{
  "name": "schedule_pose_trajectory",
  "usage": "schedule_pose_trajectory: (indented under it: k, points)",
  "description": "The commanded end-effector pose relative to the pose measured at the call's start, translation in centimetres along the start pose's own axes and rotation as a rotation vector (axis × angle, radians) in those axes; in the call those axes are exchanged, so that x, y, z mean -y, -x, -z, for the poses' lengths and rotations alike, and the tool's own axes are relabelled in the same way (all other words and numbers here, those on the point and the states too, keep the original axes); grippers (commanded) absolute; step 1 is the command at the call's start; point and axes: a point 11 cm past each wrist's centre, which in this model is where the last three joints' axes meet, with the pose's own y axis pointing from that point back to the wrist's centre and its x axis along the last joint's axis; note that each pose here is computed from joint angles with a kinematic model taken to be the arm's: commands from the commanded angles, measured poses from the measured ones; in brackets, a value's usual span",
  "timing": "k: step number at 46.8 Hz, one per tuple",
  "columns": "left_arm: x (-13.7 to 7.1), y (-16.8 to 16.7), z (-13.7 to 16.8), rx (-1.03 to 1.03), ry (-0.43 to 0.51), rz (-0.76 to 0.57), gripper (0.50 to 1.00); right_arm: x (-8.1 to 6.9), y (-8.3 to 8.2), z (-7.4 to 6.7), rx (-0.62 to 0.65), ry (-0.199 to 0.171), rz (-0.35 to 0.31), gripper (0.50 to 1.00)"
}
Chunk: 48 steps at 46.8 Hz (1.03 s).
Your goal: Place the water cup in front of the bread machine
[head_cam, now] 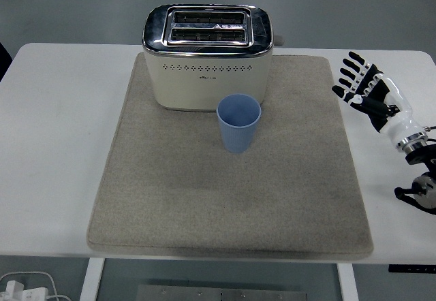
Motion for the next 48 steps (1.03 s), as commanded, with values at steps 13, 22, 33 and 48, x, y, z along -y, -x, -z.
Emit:
schedule_pose_trajectory:
  k: [13,22,33,48]
  points:
    - [0.0,0.0,0.0,0.000,0.000,0.000,1.000,2.7,-0.7,3.0,0.174,0.020,-0.088,0.926]
    - [0.0,0.0,0.0,0.000,0.000,-0.001,1.000,4.2,0.2,4.7,0.164,-0.016,-0.108,0.926]
    - [0.0,0.0,0.0,0.000,0.000,0.000,1.000,4.9,1.6,5.2,0.202,-0.045,-0.086,0.926]
    - [0.0,0.0,0.0,0.000,0.000,0.000,1.000,7.0,6.4,5.5,0.246,-0.065,-0.012,0.926]
